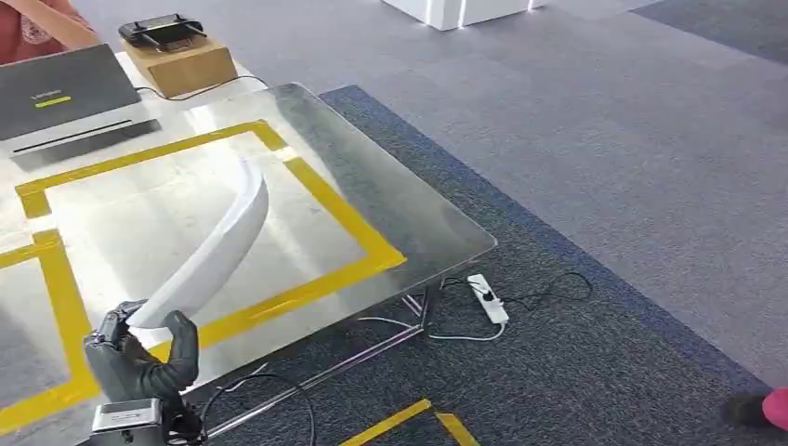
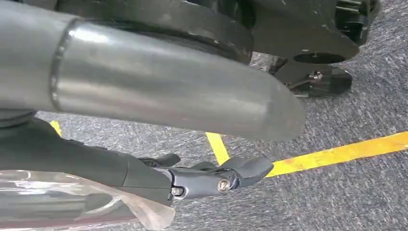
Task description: Take the parts from the cabinet and place them on the table.
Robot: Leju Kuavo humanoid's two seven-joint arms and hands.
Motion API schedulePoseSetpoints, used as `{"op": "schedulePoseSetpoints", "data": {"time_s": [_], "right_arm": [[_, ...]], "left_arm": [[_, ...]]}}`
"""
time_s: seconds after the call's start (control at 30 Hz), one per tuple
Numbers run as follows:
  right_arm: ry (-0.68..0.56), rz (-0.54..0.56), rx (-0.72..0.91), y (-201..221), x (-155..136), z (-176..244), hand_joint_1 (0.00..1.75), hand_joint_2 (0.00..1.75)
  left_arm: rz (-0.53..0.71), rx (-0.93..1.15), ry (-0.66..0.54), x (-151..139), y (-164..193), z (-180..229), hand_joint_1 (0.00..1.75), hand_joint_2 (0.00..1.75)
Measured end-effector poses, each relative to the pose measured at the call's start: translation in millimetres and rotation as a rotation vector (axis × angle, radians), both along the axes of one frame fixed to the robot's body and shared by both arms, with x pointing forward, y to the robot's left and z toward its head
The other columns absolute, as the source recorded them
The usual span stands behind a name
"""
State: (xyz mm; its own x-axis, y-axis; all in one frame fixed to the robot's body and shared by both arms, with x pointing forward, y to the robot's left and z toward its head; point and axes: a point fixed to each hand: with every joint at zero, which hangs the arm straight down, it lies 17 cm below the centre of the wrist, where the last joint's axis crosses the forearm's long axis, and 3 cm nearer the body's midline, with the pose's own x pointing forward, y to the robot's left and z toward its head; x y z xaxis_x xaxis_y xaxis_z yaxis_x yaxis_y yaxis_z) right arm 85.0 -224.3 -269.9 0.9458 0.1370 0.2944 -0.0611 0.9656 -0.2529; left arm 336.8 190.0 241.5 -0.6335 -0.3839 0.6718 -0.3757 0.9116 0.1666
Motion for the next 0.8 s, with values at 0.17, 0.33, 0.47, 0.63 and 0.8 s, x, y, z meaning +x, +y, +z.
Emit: {"op": "schedulePoseSetpoints", "data": {"time_s": [0.17, 0.33, 0.47, 0.63, 0.8], "right_arm": [[-0.001, 0.0, 0.0, 0.0, 0.2, 0.1, 0.0, 0.0], [-0.004, -0.003, 0.002, 0.2, 0.6, 0.2, 0.0, 0.0], [-0.004, -0.004, 0.002, 0.2, 0.6, 0.2, 0.0, 0.0], [-0.005, -0.004, 0.002, 0.2, 0.6, 0.2, 0.0, 0.0], [-0.004, -0.008, 0.003, 0.1, 0.4, 0.2, 0.0, 0.0]], "left_arm": [[-0.002, -0.011, 0.004, 0.5, 1.0, -0.6, 1.75, 1.75], [-0.037, -0.038, 0.021, 2.6, -0.3, -3.4, 1.75, 1.75], [-0.043, -0.041, 0.022, 2.8, -0.7, -3.7, 1.75, 1.75], [-0.043, -0.041, 0.021, 2.7, -0.7, -3.6, 1.75, 1.75], [-0.035, -0.035, 0.015, 1.9, -0.3, -2.8, 1.75, 1.75]]}}
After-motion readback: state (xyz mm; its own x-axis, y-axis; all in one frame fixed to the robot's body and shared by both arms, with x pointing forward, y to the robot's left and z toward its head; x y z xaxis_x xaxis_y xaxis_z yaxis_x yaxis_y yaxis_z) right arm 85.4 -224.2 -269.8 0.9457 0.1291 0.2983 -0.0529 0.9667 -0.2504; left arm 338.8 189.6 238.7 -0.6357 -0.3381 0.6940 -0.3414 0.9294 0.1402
